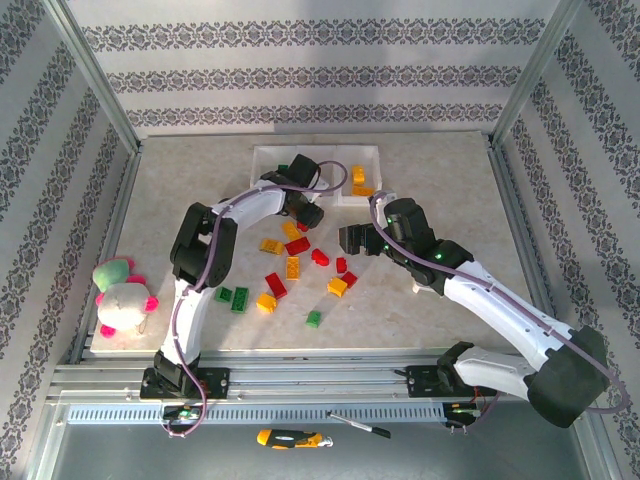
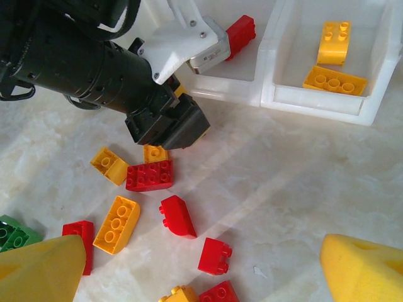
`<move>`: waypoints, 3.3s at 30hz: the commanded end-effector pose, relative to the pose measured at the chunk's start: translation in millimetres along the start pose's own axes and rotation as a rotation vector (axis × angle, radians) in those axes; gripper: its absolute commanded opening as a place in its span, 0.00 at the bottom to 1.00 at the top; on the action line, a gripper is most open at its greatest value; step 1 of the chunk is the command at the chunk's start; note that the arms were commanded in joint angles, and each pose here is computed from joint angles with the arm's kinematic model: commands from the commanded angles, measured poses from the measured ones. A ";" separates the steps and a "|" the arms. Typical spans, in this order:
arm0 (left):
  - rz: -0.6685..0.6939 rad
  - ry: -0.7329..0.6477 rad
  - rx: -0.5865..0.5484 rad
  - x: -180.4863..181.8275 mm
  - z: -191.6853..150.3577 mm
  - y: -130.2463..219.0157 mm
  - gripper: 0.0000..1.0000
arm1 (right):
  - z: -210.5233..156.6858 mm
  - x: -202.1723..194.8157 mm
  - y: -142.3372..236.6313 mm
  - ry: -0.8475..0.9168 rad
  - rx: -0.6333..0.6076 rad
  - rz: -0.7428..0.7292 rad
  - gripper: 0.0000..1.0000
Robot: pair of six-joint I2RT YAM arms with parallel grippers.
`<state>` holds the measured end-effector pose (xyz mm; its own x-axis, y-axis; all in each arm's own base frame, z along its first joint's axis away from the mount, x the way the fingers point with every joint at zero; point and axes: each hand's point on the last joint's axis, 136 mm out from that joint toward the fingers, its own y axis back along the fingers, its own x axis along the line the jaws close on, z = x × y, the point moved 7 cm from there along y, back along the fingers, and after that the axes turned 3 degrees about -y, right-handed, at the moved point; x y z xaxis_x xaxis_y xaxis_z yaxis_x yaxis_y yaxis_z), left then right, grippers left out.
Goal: Sort the legos into containers by color
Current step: Pick up the lego from the center of the table, then place the lego in the container, then pick up the lego from the bottom-center of the table.
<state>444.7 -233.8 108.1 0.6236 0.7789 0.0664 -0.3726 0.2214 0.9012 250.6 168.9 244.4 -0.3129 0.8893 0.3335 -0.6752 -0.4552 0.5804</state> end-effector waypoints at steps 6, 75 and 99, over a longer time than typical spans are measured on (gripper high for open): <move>0.012 -0.025 0.093 -7.2 -9.3 -2.1 0.46 | 1.7 -0.9 3.6 -0.021 -0.024 -0.003 0.96; 0.179 0.207 -0.539 -0.1 10.0 215.8 0.99 | -80.8 42.5 -49.6 0.364 0.484 -0.006 0.90; 0.236 0.245 -0.492 -10.1 -86.1 265.2 0.99 | -129.7 38.5 -107.4 0.478 0.696 -0.166 0.57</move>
<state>287.3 -133.3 311.0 0.3096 0.9471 0.0849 -0.8064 0.2142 0.5513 227.9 256.9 101.3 -0.6042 0.7961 -0.0340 -0.2294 -0.1329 0.9642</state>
